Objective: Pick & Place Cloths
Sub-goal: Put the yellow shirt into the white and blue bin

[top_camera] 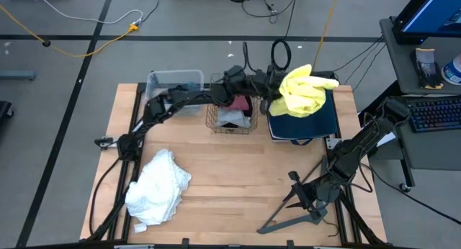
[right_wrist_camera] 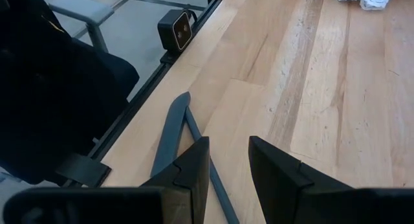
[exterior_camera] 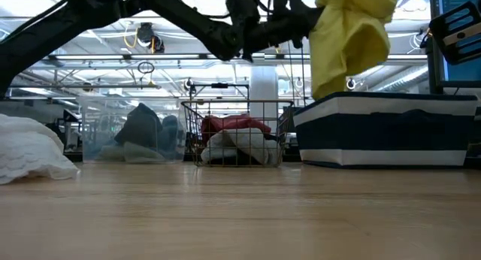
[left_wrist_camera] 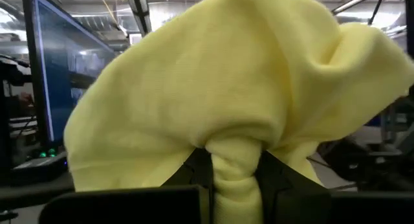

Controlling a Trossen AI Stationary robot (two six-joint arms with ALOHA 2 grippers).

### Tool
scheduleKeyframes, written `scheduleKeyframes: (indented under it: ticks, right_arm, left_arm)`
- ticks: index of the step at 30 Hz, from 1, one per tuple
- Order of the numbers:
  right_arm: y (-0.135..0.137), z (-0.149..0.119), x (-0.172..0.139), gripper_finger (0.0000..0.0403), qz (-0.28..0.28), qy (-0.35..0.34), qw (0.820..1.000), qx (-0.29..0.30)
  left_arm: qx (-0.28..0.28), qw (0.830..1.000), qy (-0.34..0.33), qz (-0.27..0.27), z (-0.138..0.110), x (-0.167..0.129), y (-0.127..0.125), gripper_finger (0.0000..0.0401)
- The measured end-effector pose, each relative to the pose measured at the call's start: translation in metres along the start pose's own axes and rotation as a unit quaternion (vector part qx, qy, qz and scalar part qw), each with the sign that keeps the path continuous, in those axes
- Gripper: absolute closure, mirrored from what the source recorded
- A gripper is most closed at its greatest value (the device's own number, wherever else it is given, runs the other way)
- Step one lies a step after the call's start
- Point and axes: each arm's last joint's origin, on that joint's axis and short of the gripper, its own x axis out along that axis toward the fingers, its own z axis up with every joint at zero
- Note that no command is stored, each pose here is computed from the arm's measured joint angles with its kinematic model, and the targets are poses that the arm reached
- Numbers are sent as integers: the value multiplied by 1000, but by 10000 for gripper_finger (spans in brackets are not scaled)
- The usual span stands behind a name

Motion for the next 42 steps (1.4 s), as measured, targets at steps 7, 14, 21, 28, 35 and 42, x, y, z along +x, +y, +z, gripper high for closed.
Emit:
scheduleKeyframes:
  ticks: [7,14,21,28,35,42]
  right_arm:
    - [0,0,0,303,0,-1,1000,0]
    - [0,0,0,303,0,-1,1000,2]
    - [0,0,0,303,0,-1,1000,1]
    - [0,0,0,303,-1,-1,1000,0]
    - [-1,1,0,303,-15,-8,1000,1]
    - [-1,1,0,303,-14,-9,1000,1]
  left_arm:
    - [28,999,15,20,-24,7,-10,360]
    - [9,997,68,24,-39,5,-8,360]
    - [4,995,102,17,-46,7,-13,360]
    - [0,995,103,16,-46,7,-13,349]
    - [-20,990,139,16,-54,5,-14,299]
    - [-42,984,172,29,-60,3,-14,271]
